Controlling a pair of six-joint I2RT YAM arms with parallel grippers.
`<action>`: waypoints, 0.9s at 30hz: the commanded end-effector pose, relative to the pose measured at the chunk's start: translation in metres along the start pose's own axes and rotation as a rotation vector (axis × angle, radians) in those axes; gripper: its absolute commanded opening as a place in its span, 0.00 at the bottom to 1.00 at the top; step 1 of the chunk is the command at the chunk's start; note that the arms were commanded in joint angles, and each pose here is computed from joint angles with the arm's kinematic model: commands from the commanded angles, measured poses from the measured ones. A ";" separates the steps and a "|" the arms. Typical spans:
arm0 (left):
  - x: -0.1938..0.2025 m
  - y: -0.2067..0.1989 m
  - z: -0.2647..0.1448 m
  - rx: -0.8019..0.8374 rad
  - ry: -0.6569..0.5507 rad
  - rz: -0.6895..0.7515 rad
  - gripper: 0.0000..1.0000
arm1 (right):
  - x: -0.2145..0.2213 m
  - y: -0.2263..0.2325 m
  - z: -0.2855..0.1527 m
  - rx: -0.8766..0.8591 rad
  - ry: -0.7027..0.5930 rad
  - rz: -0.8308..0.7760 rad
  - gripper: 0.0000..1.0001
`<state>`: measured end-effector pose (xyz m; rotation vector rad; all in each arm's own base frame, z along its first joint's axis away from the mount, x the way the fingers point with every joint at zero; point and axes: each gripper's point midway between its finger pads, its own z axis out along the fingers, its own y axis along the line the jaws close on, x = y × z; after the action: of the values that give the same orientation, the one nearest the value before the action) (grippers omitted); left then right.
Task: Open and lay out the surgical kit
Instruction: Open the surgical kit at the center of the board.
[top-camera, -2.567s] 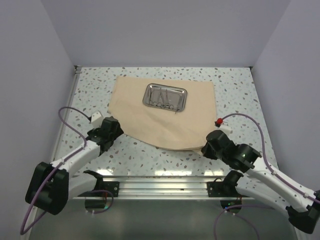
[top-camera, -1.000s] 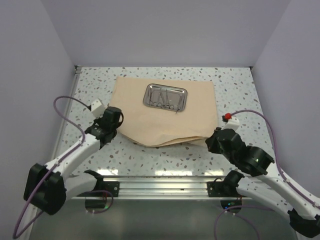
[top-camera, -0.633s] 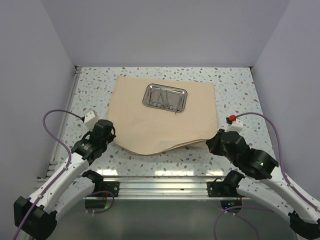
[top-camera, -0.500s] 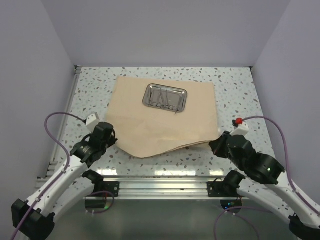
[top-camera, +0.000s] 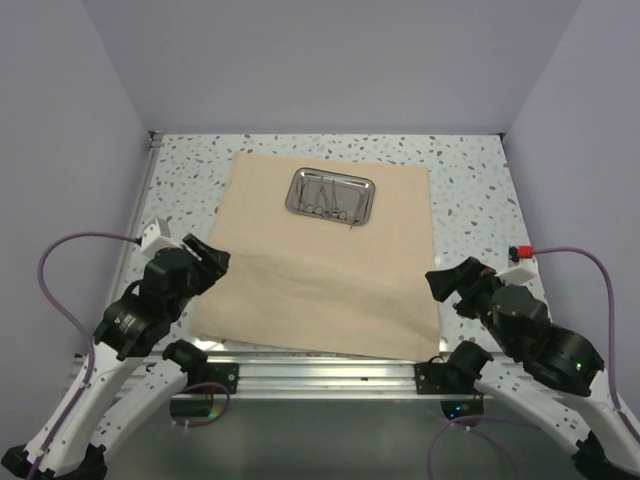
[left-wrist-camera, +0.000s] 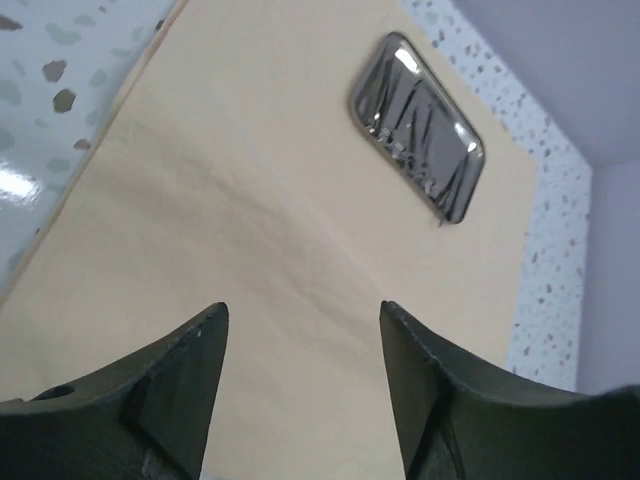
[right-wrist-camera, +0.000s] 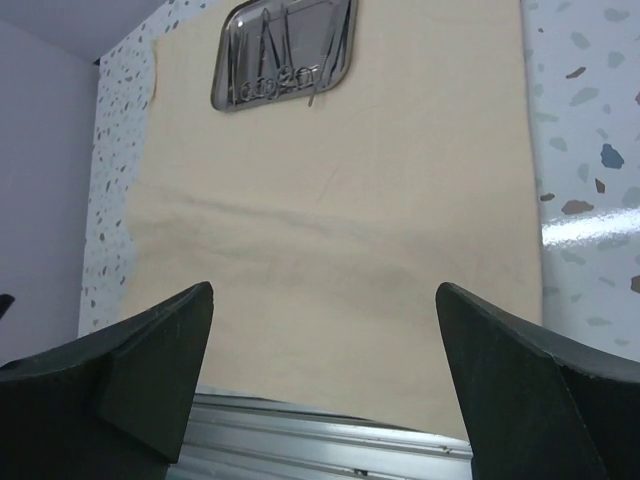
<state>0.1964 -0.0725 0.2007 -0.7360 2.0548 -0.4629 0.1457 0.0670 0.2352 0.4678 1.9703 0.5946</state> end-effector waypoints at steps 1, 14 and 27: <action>-0.039 -0.036 -0.011 0.104 -0.120 0.053 0.68 | -0.021 0.046 0.017 -0.061 -0.037 -0.036 0.98; -0.052 -0.092 0.191 -0.094 -0.104 0.462 0.84 | -0.008 0.072 0.225 0.180 0.147 -0.111 0.93; -0.080 -0.025 0.334 -0.191 -0.002 0.360 0.80 | -0.028 -0.046 0.380 0.494 0.284 -0.046 0.88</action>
<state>0.4882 -0.0608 0.0670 -0.4733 2.2632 -0.0142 0.4728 0.1113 0.0722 0.6516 2.4166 0.1351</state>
